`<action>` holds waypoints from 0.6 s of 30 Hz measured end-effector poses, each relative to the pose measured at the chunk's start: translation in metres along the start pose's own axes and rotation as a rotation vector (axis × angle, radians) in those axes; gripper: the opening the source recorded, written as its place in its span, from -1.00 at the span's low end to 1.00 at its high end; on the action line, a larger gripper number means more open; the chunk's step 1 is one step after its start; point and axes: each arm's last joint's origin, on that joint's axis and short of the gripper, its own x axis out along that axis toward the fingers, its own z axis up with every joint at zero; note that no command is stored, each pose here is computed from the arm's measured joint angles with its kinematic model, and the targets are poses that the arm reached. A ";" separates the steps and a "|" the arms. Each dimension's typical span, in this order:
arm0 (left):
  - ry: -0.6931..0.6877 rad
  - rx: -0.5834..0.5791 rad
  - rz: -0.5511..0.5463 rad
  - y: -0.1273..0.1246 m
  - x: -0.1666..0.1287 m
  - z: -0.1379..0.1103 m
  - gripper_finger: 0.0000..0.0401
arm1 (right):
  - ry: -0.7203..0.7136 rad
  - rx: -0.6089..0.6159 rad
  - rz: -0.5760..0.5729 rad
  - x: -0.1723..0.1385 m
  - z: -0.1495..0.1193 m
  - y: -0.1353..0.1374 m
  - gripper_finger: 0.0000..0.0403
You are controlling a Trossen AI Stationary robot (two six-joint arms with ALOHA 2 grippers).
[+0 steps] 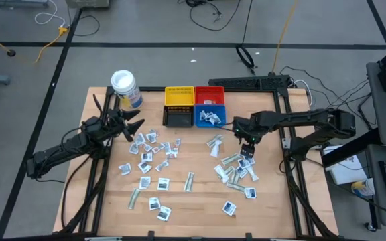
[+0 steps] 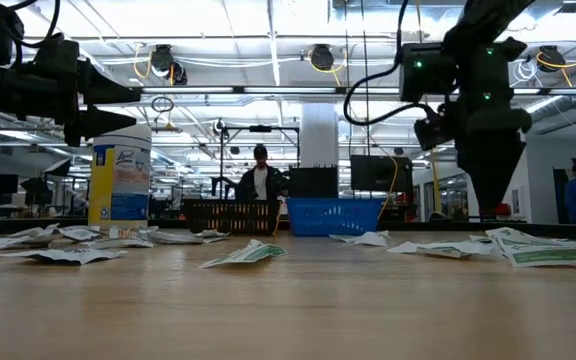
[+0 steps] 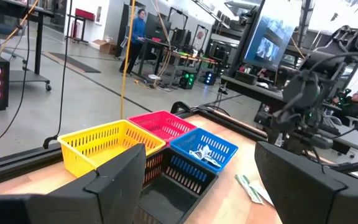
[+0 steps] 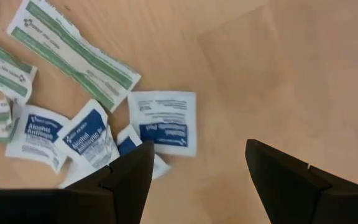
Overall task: Pick & Place First Aid Supplies
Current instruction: Put the blue alcohol pad into the blue basket
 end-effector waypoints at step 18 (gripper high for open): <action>0.000 0.000 0.000 0.000 0.000 0.000 0.52 | -0.030 -0.013 -0.070 0.042 0.004 0.004 0.21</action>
